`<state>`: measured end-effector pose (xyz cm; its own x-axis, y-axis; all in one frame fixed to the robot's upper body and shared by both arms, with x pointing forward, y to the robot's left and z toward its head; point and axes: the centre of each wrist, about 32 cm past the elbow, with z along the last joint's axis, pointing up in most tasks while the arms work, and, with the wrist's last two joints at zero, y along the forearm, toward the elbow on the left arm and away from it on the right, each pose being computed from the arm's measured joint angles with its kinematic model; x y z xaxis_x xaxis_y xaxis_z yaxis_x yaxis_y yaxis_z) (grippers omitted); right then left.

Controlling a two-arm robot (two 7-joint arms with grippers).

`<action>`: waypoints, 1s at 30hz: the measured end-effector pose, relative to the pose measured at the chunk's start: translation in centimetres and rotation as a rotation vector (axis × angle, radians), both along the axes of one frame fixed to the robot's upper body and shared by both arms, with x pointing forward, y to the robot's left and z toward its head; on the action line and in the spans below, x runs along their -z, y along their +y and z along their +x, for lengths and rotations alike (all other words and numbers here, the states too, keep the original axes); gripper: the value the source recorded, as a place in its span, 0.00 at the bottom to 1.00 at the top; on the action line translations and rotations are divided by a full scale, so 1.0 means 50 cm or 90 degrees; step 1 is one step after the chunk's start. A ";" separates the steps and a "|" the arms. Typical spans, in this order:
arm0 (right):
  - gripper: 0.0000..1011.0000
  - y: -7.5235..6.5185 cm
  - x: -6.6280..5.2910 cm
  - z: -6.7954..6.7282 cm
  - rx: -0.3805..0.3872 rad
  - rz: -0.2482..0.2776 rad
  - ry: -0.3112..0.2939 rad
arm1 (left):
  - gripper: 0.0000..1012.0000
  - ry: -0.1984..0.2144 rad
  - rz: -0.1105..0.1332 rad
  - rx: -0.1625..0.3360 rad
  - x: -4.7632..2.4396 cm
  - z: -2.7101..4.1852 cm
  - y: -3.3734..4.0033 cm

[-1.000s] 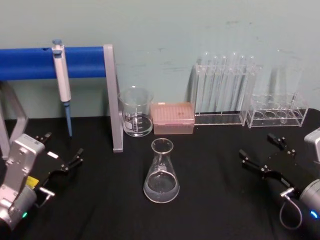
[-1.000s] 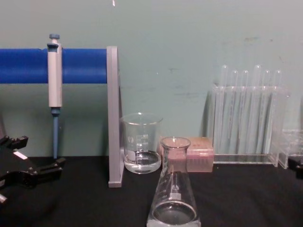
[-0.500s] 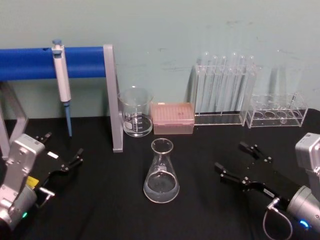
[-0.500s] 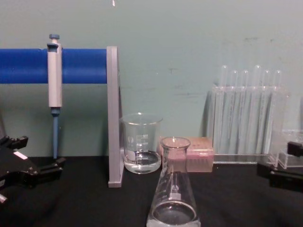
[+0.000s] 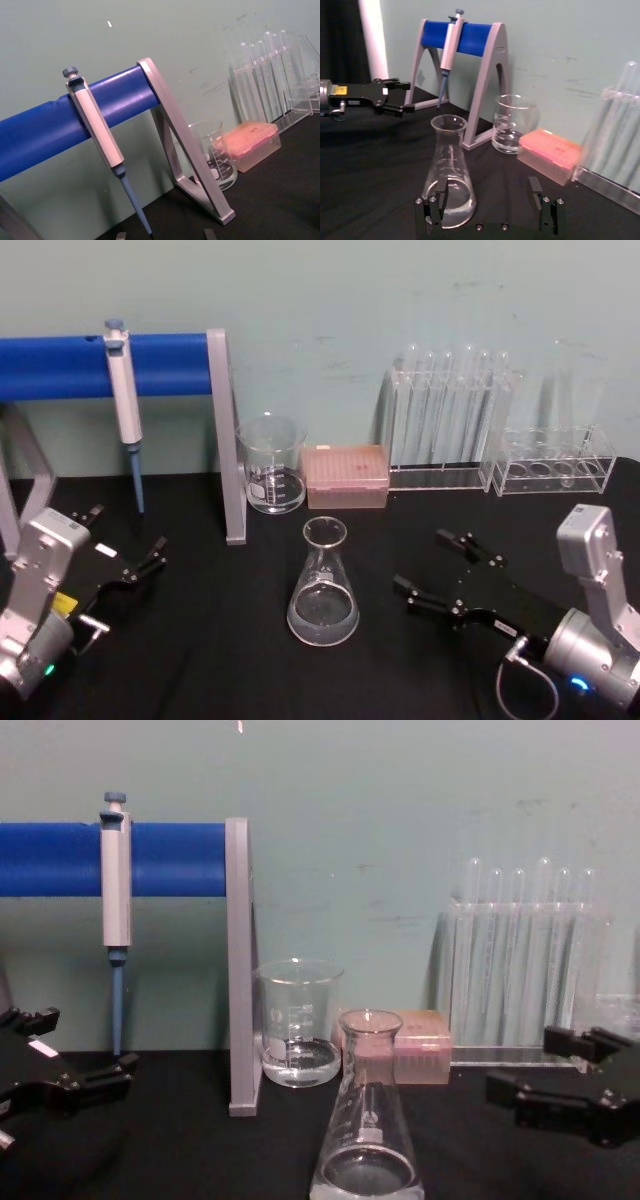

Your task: Grasp the erlenmeyer flask with one hand, shake it three times, then place it back.

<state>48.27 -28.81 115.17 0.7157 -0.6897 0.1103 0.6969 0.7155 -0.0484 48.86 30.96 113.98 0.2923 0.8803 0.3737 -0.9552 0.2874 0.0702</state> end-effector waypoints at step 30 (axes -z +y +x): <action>0.99 0.052 0.017 0.094 -0.086 0.005 0.024 | 0.99 0.000 0.000 0.000 0.000 0.000 0.000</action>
